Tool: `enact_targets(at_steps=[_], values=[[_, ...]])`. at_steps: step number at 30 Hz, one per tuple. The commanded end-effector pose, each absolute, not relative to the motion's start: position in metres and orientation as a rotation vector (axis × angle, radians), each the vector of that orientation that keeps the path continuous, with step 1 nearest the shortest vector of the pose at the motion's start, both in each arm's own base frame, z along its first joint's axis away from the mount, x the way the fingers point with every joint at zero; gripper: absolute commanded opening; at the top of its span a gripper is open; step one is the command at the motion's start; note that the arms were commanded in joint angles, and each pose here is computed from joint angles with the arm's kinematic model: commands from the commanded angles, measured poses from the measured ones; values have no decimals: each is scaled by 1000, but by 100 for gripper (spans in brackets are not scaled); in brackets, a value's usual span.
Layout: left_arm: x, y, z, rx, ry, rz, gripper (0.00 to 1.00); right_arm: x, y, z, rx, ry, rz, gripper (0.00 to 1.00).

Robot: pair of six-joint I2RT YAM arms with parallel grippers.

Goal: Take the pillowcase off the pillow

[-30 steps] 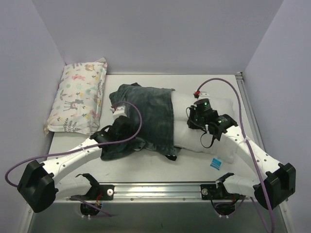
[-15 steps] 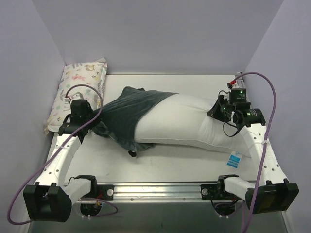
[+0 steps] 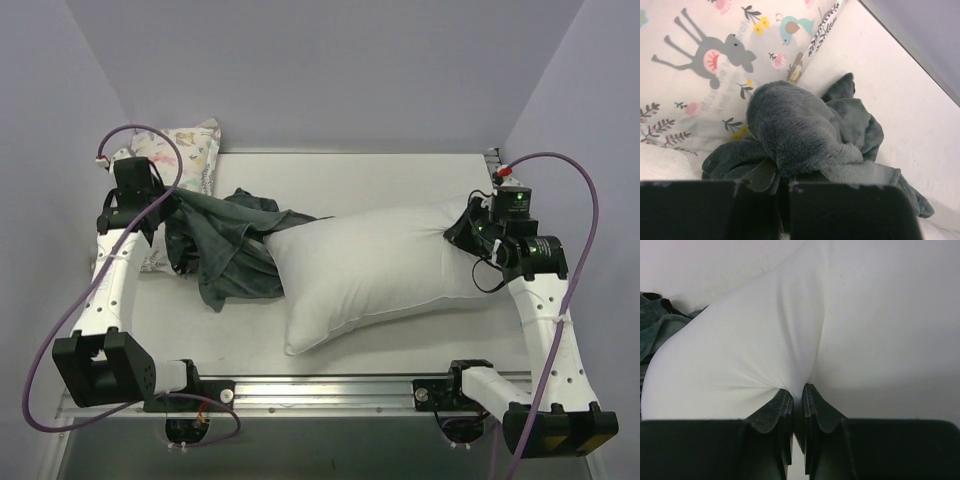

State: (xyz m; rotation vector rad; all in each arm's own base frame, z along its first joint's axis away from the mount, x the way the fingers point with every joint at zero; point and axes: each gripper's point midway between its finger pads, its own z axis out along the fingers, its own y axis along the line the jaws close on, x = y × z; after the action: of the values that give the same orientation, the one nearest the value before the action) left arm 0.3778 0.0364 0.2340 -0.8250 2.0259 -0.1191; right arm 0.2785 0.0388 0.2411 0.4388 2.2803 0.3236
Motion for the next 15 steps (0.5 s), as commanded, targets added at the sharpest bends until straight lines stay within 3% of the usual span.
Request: enact_targets(at_steps=[1, 7, 15], values=[[408, 32, 272, -728, 1943, -191, 0, 292, 36, 306, 439, 2057, 371, 0], [418, -48, 258, -467, 2071, -291, 0, 294, 49, 345, 406, 1980, 466, 0], [391, -71, 177, -500, 2234, -245, 0, 309, 63, 423, 376, 1839, 588, 0]])
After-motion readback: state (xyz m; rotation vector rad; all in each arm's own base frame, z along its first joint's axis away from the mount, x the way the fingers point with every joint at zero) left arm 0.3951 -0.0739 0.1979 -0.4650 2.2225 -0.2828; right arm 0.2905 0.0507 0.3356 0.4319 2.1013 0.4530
